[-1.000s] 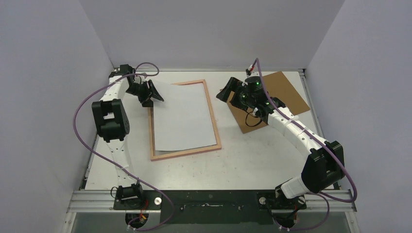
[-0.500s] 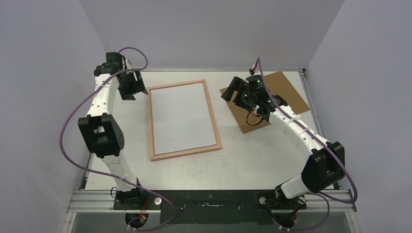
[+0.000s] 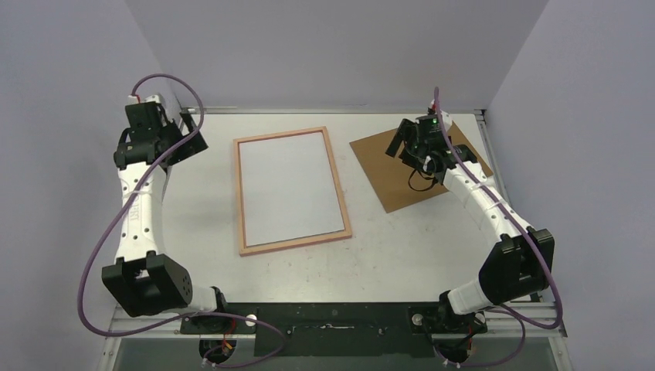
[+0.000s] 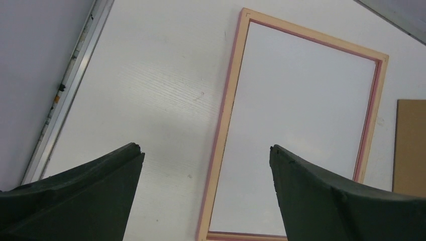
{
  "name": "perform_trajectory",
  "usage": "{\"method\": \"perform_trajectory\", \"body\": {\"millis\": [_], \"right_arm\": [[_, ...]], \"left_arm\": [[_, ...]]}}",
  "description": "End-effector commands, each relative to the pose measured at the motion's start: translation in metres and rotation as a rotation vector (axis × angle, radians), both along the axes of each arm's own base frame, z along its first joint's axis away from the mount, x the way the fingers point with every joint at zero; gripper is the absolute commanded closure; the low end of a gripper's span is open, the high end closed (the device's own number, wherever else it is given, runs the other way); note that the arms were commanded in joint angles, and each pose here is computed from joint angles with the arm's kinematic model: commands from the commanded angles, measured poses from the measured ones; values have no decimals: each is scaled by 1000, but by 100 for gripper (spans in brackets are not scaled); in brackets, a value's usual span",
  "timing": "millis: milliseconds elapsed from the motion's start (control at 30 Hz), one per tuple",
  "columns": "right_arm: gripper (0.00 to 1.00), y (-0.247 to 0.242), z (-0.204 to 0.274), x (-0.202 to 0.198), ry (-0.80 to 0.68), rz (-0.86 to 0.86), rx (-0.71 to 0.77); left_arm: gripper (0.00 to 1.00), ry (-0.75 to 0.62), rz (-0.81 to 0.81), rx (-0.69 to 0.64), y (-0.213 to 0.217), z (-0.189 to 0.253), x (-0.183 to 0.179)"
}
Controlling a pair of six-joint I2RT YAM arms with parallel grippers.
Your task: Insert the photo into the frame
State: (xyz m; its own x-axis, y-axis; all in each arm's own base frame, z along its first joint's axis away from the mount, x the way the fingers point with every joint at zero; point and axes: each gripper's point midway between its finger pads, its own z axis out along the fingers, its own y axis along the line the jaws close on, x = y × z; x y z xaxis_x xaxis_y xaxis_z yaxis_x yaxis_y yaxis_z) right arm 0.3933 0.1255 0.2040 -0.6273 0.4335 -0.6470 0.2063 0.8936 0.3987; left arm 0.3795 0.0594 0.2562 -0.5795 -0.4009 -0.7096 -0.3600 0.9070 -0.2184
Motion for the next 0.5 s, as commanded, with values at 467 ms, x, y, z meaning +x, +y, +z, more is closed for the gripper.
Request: {"method": "perform_trajectory", "body": {"millis": [467], "right_arm": [[13, -83, -88, 21, 383, 12, -297]], "left_arm": [[3, -162, -240, -343, -121, 26, 21]]}}
